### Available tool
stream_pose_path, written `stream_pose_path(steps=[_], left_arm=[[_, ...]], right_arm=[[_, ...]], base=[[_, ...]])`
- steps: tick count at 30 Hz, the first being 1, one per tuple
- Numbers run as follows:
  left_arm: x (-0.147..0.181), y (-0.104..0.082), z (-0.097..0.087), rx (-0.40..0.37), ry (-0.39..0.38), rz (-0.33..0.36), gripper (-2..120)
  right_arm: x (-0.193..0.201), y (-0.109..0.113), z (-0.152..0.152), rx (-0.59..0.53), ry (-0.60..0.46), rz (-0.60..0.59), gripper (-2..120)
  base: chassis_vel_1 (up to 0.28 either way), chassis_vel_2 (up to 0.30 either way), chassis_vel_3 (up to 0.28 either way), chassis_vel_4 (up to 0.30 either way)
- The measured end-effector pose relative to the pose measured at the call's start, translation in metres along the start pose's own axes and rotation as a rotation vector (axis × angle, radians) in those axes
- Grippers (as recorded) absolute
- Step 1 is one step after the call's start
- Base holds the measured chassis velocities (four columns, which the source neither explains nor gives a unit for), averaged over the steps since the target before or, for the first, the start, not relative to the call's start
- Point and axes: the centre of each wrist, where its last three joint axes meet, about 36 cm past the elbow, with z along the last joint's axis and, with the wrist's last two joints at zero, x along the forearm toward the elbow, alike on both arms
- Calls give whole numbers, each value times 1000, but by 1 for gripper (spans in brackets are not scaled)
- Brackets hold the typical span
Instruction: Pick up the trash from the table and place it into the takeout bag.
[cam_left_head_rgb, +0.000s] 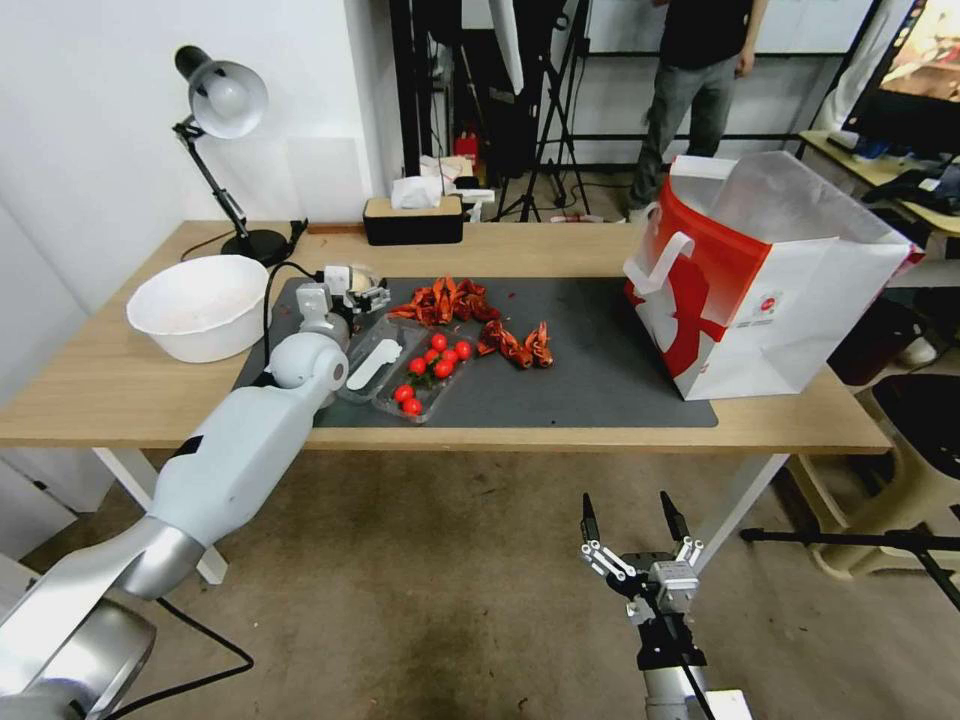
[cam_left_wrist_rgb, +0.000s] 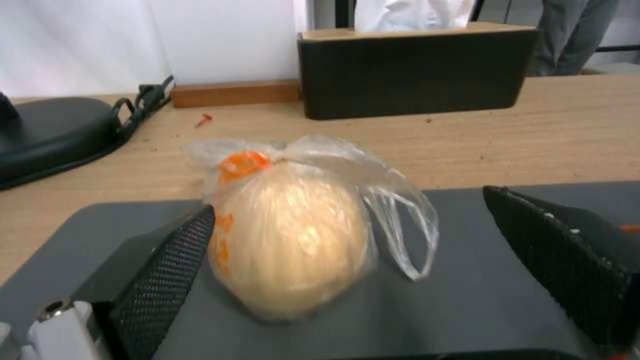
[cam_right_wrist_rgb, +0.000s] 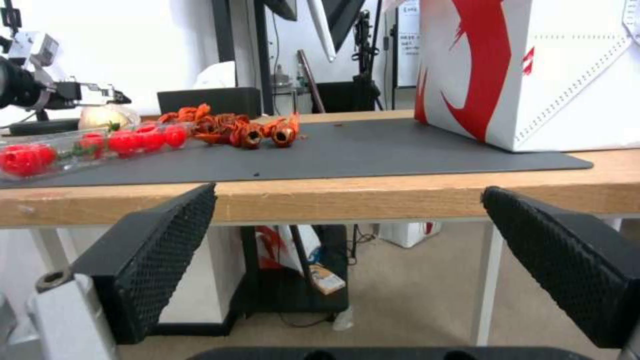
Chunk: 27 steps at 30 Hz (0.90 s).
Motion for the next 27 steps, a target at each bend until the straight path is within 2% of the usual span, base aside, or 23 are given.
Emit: stream_pose_path(steps=[8,13,21,25,27], left_arm=[[-11,4,0,-23,26,-38,100],[-17,14,4,-57,62,-31,100],[-25,21,7,-63,69,-25,100],[-28,24,9,-62,70,-33,91],[-31,26,11,-62,71,-38,82]], right_arm=[[0,0,1,0,2,3,100],[0,0,3,0,5,3,100],[1,0,7,1,16,5,100],[2,1,9,0,22,6,100],[2,1,9,0,24,6,100]], base=[[0,0,0,0],[0,0,0,0],[0,0,0,0],[0,0,0,0],[0,0,0,0]])
